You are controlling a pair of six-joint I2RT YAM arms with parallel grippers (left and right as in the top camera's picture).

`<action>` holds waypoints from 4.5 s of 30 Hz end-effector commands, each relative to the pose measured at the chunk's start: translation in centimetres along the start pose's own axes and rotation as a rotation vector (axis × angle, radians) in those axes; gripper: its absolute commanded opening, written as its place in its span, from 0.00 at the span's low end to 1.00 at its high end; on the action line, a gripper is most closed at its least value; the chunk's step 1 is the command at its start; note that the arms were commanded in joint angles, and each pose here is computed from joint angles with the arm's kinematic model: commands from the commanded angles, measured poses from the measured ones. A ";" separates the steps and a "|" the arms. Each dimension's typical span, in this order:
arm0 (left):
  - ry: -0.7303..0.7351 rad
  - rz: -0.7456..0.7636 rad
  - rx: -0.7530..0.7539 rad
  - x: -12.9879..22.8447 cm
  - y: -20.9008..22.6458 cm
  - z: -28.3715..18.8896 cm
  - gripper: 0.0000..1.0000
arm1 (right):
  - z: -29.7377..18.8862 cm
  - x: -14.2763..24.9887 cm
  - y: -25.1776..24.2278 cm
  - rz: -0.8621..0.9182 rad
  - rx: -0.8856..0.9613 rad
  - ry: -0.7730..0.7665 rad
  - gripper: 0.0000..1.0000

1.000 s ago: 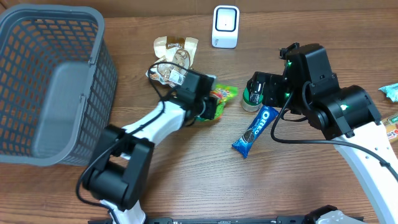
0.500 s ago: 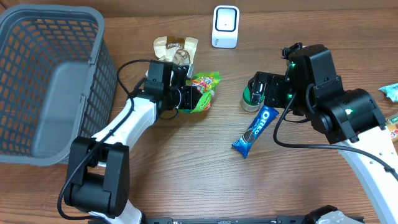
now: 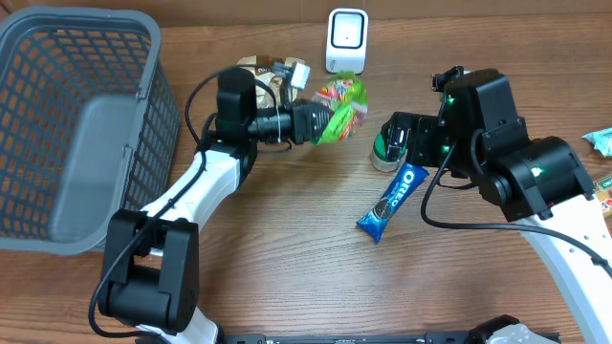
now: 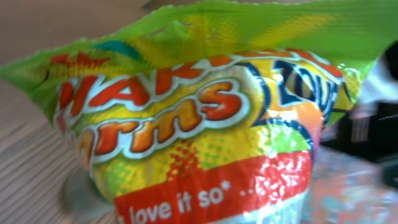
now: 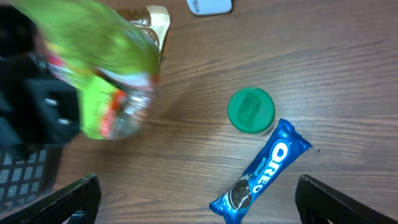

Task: Scan the item barcode
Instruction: 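Lift the gummy bag up toward the scanner with the left gripper, then hold the Haribo bag in front of the scanner with the left gripper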

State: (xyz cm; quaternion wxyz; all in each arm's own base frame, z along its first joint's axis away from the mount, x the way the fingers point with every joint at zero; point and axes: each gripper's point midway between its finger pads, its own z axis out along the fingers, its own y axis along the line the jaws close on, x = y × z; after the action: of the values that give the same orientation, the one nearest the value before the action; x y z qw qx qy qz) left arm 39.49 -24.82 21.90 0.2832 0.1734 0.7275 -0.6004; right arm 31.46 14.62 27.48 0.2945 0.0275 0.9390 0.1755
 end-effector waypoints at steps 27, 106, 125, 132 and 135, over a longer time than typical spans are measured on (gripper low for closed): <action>-0.469 -0.533 0.530 -12.9 -13.4 -6.2 0.05 | -4.3 -2.8 3.4 -0.211 -0.164 -0.201 1.00; 0.030 -0.097 0.458 -2.8 -17.0 -2.8 0.04 | -7.0 -6.1 11.9 -0.422 -0.586 -0.372 1.00; -0.063 -0.194 0.492 -4.8 -17.3 -3.1 0.05 | -7.2 -6.0 12.2 -0.450 -0.603 -0.380 1.00; -0.093 -0.230 0.505 -5.5 -17.4 -3.2 0.04 | -7.4 -6.2 12.3 -0.453 -0.607 -0.391 1.00; -0.048 -0.192 0.488 -4.5 -17.3 -3.0 0.05 | -7.5 -6.3 12.3 -0.455 -0.609 -0.396 1.00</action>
State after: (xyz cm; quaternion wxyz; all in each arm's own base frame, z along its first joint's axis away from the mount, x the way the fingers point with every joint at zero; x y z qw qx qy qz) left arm 33.15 -25.60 37.16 0.1653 0.1202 0.5786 -0.7896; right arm 31.92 22.70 40.96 0.4938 -0.2292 0.7548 0.3658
